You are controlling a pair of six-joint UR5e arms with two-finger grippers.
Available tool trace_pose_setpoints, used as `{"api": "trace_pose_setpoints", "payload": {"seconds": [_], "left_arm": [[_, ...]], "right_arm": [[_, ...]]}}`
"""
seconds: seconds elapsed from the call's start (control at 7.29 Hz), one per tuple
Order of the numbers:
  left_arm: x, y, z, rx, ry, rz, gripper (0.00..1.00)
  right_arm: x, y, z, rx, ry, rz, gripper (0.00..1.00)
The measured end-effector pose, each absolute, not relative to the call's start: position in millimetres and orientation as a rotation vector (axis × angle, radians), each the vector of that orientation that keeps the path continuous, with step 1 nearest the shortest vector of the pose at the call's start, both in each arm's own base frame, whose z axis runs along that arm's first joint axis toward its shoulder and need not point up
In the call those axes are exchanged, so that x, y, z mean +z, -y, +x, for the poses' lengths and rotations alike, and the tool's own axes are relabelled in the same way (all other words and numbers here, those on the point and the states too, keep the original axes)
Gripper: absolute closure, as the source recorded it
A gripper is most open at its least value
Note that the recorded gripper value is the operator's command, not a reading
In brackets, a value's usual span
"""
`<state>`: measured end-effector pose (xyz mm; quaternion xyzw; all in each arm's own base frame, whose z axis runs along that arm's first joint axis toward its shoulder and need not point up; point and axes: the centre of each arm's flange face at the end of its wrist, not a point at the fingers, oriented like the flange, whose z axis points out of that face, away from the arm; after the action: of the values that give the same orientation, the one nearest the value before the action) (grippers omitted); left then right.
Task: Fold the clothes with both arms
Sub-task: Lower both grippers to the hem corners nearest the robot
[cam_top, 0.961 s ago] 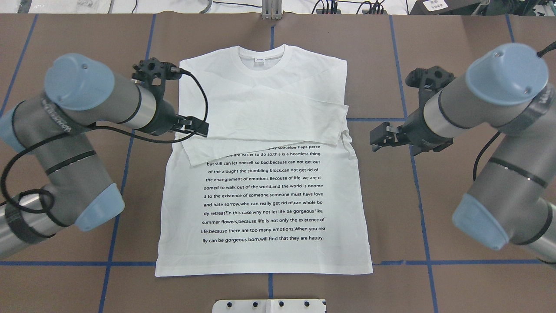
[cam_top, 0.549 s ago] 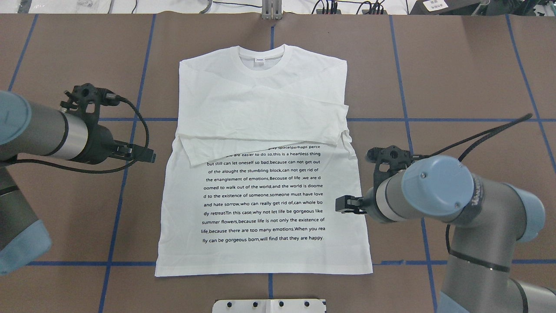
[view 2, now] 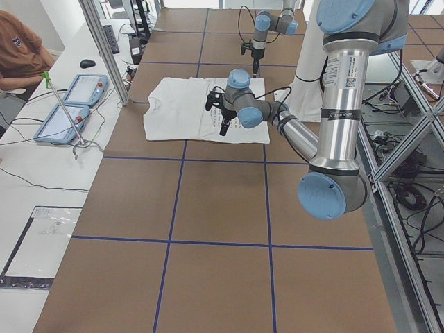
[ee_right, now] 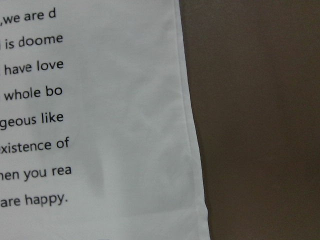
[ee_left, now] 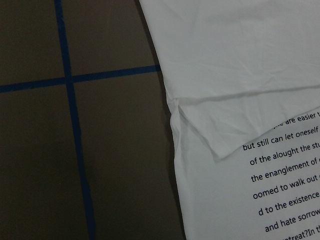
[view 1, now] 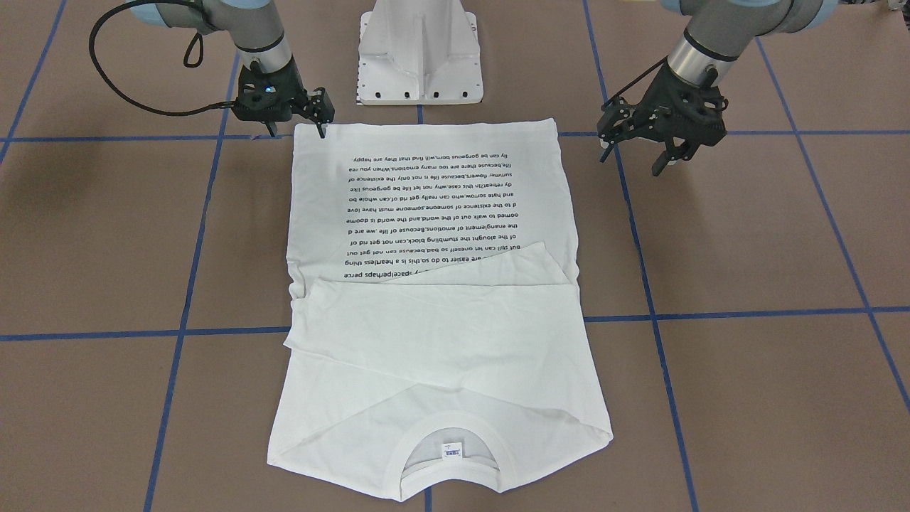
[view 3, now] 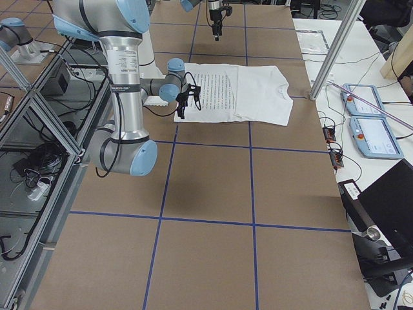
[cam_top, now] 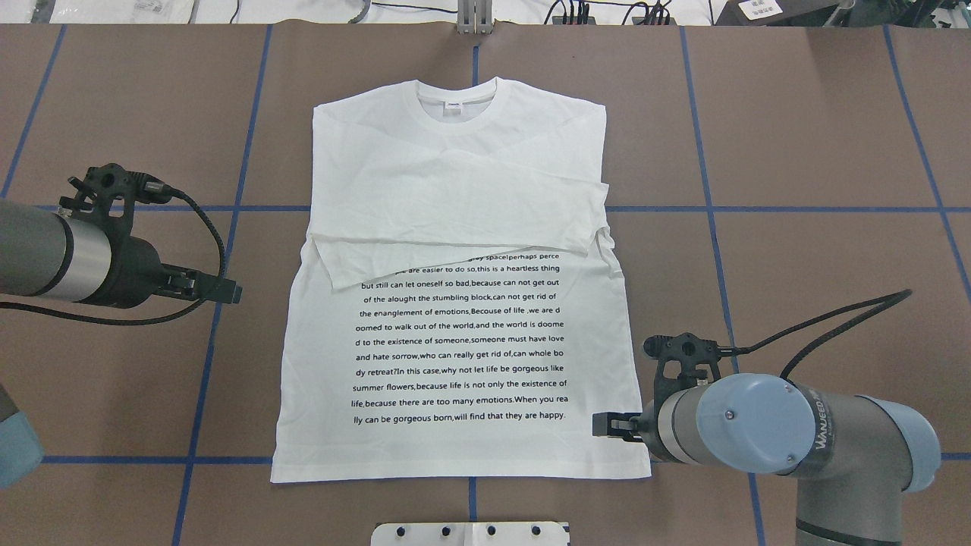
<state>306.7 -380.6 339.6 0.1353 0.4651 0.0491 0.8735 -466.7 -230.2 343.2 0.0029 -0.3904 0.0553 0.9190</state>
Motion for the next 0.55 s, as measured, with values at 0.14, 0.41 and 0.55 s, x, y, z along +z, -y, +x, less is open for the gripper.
{"api": "trace_pose_setpoints", "payload": {"seconds": [0.14,0.41,0.55], "left_arm": [[340,380,308,0.104,-0.971,0.281,0.00],[343,380,310,0.106,-0.968,0.277,0.00],[343,380,310,0.106,-0.968,0.276,0.00]], "right_arm": [[349,222,-473,0.111,0.789,0.001,0.00],[356,213,-482,0.106,0.774,0.006,0.01],[361,211,-485,0.106,0.767,0.006,0.01]]}}
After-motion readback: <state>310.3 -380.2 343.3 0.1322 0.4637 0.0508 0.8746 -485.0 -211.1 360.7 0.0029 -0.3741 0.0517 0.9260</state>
